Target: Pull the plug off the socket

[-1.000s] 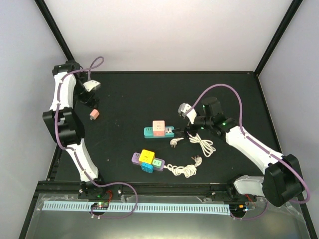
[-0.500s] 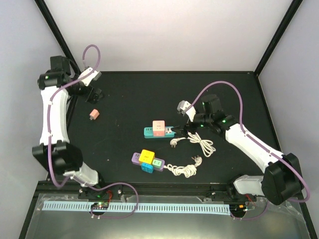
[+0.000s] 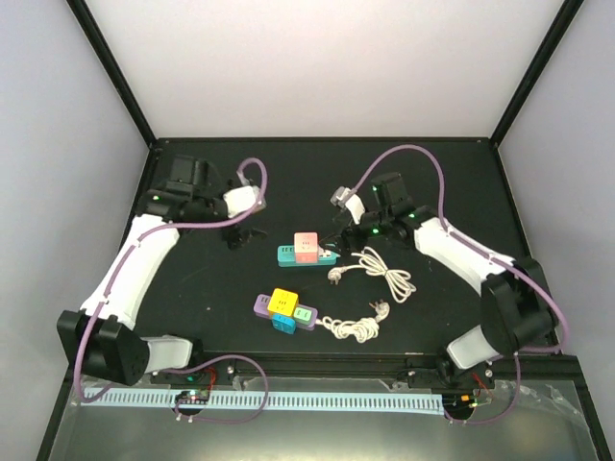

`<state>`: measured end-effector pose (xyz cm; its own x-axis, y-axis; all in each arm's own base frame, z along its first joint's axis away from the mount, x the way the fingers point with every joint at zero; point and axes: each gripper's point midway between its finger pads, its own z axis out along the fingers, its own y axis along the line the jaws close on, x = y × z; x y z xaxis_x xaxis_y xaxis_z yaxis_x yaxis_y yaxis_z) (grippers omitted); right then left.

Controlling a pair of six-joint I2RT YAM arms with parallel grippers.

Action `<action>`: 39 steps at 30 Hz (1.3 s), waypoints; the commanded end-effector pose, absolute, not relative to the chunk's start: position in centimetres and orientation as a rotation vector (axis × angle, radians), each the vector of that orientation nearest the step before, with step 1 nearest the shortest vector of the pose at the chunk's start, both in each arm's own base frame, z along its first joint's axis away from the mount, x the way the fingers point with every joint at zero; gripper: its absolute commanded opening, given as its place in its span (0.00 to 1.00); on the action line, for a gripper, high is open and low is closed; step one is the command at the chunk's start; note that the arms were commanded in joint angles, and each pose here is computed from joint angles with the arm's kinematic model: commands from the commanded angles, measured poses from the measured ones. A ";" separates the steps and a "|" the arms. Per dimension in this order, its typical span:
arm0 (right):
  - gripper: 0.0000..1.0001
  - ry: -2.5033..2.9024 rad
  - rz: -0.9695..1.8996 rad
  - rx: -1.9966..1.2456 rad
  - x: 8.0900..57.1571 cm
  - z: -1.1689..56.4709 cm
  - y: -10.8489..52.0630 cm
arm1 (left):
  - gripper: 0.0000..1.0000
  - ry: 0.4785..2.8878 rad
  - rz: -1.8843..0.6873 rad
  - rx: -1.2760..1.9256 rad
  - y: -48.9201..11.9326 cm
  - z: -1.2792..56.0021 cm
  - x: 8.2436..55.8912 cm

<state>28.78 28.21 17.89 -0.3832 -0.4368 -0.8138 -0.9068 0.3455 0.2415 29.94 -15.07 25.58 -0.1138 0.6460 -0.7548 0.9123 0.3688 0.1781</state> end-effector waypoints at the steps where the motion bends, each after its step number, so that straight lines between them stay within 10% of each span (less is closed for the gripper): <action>1: 1.00 2.116 1.055 -1.071 29.5 16.5 28.9 | 0.99 1.655 -0.440 1.513 -18.4 24.5 29.4; 15: 0.99 2.313 1.385 -0.894 30.8 12.6 28.5 | 0.99 1.731 -0.510 1.687 -22.9 17.5 30.7; 39: 0.26 2.455 1.687 -0.615 30.5 8.7 28.8 | 0.97 1.802 -0.419 1.823 -25.9 11.8 30.9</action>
<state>30.61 28.35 8.74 -0.9063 -0.2757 -0.3203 -0.4012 0.3229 0.8572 29.79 -25.08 11.29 0.0307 0.8208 -0.5704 0.9936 0.0370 0.1067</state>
